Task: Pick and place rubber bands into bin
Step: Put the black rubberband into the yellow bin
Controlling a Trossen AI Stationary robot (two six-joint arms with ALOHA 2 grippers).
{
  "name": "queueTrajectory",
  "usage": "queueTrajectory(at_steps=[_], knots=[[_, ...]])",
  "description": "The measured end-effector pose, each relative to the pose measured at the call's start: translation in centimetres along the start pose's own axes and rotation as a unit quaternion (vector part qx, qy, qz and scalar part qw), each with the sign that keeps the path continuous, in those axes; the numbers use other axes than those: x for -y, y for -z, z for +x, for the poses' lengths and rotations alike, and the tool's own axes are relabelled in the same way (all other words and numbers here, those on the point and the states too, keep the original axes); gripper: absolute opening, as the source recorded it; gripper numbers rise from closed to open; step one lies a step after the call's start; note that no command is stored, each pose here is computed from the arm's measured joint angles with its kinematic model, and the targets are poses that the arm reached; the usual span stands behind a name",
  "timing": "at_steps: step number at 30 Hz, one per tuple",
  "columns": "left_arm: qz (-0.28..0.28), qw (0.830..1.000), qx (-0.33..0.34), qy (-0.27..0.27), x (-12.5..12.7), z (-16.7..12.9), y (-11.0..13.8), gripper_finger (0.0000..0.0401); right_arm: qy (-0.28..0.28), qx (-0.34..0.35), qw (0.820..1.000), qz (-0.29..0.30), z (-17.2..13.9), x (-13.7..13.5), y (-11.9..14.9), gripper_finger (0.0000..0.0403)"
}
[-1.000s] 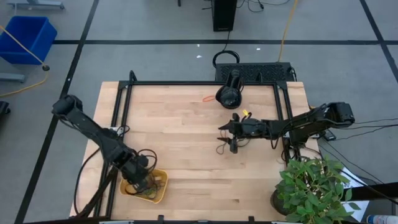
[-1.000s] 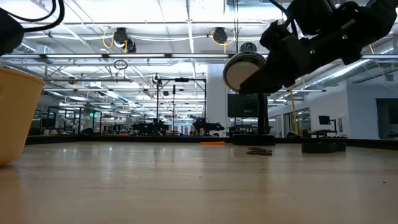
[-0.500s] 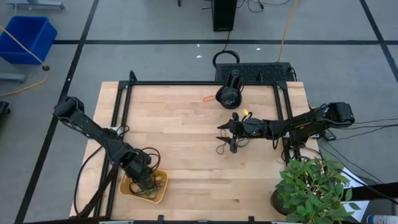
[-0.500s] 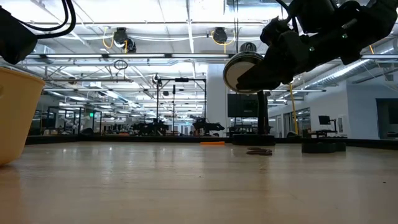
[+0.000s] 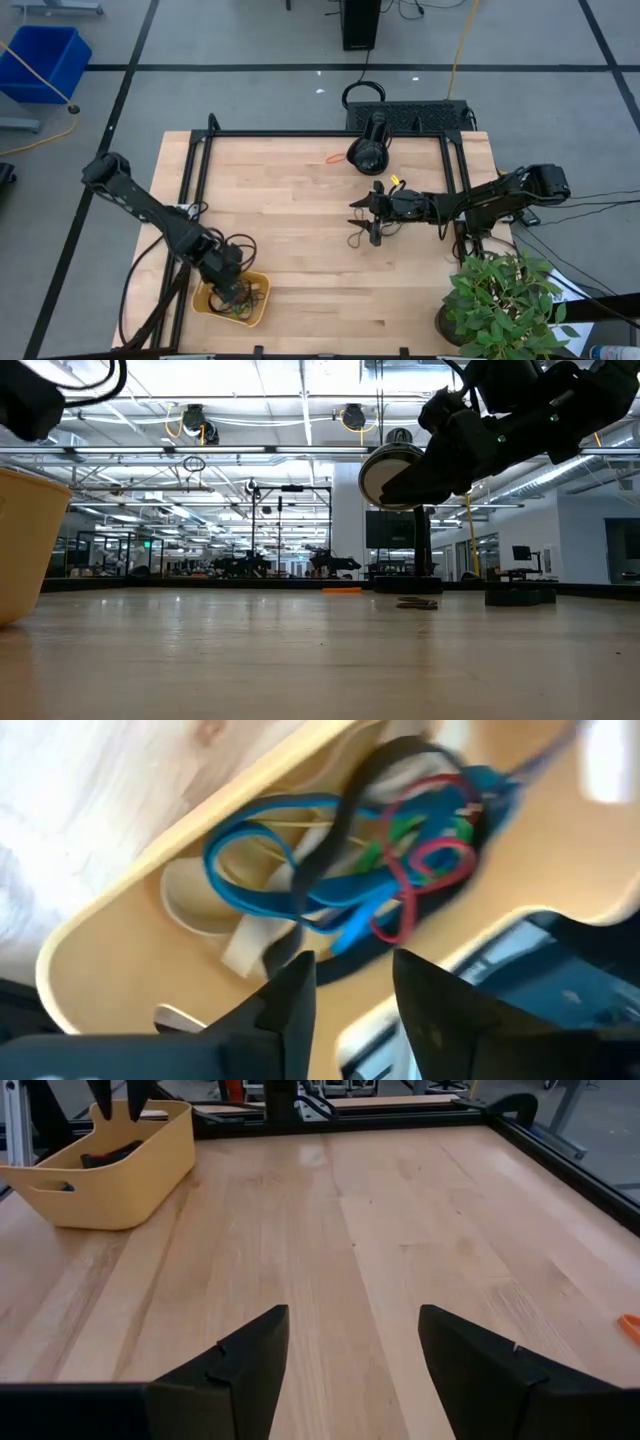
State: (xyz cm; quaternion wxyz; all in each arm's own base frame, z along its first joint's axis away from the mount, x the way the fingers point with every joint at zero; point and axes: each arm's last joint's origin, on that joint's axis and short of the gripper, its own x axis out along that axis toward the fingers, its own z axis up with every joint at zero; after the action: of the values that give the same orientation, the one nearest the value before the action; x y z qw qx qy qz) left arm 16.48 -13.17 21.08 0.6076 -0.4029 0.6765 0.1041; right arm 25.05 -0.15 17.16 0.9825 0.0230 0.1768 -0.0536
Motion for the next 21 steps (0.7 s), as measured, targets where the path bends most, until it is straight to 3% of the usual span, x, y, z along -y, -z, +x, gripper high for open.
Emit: queueTrajectory(at_steps=[4,8,14,21], knots=[[0.018,0.998,0.033,0.052,-0.3,-2.1,0.6,0.0147,0.000,-0.007,1.000,-0.001,0.0,0.0,0.1,0.0218],[0.055,0.981,0.139,0.121,-0.4,-4.3,0.7,0.0148,0.002,-0.019,1.000,-0.002,0.0,0.0,0.4,0.0215],[0.107,0.920,0.322,0.196,0.1,-7.3,-0.2,0.0150,0.063,-0.055,0.997,-0.004,-0.1,0.4,1.1,0.0215],[0.207,0.843,0.443,0.224,1.3,-9.6,-1.6,0.0149,0.096,-0.118,0.985,0.076,-0.4,0.8,2.5,0.0215]])
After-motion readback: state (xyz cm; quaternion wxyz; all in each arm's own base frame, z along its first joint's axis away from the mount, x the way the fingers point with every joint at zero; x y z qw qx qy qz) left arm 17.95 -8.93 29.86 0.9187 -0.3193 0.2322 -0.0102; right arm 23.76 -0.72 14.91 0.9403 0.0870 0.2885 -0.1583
